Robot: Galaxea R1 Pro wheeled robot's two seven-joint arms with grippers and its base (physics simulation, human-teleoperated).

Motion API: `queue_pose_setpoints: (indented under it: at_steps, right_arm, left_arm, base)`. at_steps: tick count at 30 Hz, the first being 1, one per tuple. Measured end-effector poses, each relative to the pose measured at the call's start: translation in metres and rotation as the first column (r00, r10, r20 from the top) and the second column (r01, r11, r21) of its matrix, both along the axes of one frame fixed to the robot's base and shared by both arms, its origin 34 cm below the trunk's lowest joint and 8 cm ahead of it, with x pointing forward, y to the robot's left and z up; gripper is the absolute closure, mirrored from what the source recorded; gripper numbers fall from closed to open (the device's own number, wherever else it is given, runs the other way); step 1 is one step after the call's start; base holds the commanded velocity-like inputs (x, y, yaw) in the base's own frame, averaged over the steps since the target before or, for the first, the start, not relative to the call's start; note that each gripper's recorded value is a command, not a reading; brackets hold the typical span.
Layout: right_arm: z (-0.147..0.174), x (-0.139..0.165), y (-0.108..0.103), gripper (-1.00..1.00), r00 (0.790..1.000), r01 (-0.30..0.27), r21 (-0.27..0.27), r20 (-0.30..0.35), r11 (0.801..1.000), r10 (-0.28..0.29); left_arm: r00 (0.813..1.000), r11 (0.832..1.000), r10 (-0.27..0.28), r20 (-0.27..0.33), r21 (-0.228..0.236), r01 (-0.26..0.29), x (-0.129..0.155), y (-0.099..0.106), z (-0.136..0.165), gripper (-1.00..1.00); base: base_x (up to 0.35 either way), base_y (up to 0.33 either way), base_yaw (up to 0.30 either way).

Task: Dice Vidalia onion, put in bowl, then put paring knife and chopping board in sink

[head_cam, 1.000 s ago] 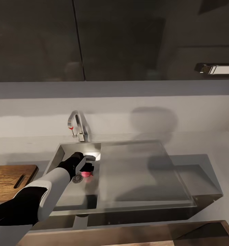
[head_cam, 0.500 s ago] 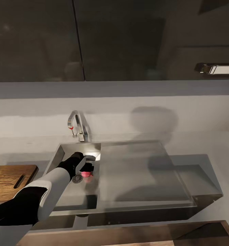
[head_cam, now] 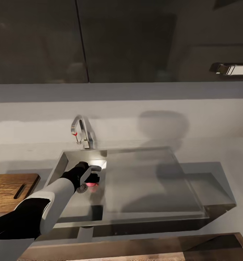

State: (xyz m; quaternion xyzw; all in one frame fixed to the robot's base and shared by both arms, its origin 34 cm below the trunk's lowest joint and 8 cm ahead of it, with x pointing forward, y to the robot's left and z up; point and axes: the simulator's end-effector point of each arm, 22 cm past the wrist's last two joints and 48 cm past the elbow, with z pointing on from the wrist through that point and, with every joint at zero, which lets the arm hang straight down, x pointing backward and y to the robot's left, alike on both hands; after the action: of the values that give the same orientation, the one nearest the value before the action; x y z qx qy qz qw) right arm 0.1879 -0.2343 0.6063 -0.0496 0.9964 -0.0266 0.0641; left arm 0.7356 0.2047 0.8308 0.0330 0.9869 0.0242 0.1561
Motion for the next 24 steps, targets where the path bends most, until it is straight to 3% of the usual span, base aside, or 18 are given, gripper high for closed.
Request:
queue_pose_setpoints:
  at_steps: [24]
  right_arm:
    - [-0.0004, -0.0028, -0.0005, -1.00, 1.000, 0.000, -0.001, -0.007, 1.000, 0.000]
  left_arm:
    - [1.000, 1.000, 0.000, -0.005, -0.001, 0.000, -0.0009, -0.0002, -0.0033, -1.00]
  base:
    - [0.000, 0.000, 0.000]
